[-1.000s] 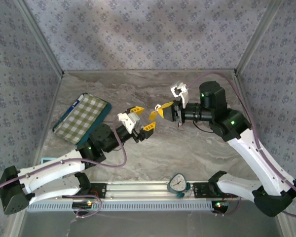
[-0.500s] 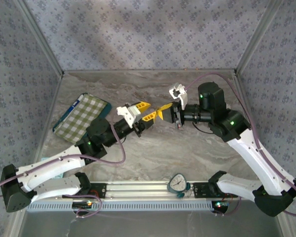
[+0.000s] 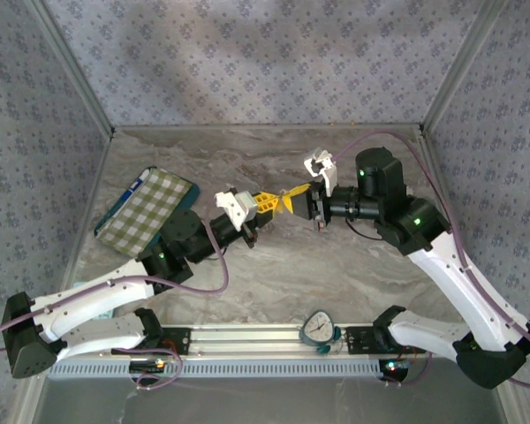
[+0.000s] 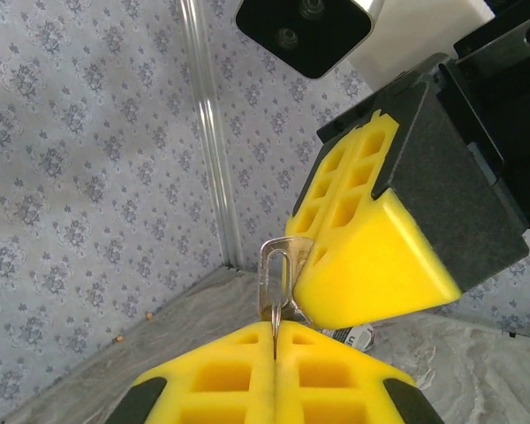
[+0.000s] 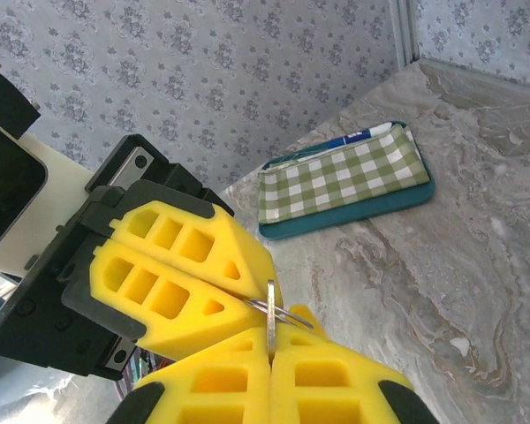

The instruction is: Remove the keys from the keyring

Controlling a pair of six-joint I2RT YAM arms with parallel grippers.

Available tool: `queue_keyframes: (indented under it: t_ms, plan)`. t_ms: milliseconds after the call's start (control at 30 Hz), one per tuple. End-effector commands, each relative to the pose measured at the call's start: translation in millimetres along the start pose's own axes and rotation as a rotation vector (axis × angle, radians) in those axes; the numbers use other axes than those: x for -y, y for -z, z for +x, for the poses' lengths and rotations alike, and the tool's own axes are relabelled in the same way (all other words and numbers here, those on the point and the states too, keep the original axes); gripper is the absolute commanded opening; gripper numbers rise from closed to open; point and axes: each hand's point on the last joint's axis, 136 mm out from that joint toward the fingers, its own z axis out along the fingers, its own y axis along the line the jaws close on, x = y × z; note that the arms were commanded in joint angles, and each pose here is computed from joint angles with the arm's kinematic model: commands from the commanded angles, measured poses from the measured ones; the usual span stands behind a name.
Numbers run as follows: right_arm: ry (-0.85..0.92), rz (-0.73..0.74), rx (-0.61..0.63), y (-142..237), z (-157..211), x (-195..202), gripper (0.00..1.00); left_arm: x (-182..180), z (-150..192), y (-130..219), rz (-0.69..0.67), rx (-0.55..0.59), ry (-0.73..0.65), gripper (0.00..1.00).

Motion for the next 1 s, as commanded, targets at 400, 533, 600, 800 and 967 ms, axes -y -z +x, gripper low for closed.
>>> queue_keyframes:
  t_ms: [400, 533, 600, 800, 967]
  plan:
    - [-0.022, 0.004, 0.027, 3.9, -2.7, 3.9, 0.00, 4.0, -24.3, 22.3, 0.027, 0.107, 0.033, 0.01]
    - [-0.001, 0.001, 0.036, 7.9, -7.9, -0.1, 0.00, -0.6, -7.4, 28.9, -0.005, 0.076, 0.064, 0.34]
    - [0.002, 0.001, 0.034, 8.3, -8.9, -0.5, 0.00, -2.3, -1.5, 33.2, -0.017, 0.066, 0.071, 0.44]
    - [0.004, -0.004, 0.035, 9.1, -8.9, -2.4, 0.00, -5.8, 7.5, 36.7, -0.041, 0.044, 0.066, 0.56]
    - [0.007, -0.008, 0.038, 9.8, -11.7, -3.9, 0.00, -7.3, 11.6, 32.5, -0.053, 0.044, 0.043, 0.66]
